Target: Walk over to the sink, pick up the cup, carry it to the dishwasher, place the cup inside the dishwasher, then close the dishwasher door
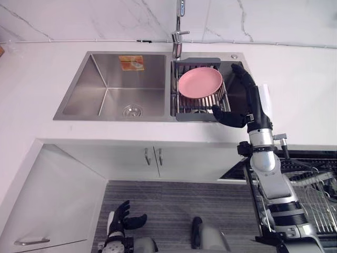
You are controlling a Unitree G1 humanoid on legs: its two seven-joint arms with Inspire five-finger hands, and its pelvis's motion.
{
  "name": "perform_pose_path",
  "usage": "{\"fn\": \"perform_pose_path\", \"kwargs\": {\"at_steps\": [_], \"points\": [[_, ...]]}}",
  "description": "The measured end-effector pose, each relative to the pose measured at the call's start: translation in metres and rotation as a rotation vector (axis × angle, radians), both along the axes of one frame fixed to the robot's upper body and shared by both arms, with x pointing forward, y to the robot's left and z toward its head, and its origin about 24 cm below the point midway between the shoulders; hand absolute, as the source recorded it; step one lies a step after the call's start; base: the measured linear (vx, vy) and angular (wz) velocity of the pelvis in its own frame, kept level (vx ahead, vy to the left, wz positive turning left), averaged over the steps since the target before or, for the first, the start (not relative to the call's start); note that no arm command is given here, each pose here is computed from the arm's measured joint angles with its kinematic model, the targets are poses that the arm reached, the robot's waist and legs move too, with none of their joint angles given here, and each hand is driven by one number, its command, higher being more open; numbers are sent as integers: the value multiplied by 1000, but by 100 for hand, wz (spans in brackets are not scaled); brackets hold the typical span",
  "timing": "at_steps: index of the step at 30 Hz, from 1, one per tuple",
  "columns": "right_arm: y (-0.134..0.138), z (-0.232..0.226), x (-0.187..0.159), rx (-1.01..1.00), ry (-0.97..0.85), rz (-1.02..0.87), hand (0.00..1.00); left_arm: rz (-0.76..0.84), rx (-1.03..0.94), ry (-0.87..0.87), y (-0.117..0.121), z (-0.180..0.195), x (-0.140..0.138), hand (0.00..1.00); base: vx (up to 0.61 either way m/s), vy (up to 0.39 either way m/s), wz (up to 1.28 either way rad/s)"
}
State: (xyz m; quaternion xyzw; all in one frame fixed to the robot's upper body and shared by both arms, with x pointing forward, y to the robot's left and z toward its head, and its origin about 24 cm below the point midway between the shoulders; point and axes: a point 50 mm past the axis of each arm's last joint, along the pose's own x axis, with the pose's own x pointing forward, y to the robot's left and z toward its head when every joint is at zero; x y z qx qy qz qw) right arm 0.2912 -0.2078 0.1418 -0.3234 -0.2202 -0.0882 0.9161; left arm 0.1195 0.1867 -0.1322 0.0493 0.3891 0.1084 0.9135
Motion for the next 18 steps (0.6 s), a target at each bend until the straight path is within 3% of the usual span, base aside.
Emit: {"fn": "perform_pose_path", "kwargs": {"at_steps": [11, 18], "points": [[-12, 7, 10, -162, 1, -55, 90, -72, 19, -18, -1, 3, 8, 90, 122, 128, 2], [-29, -9, 15, -298, 106, -113, 90, -88, 46, 5, 2, 0, 2, 90, -21, -23, -6]]}}
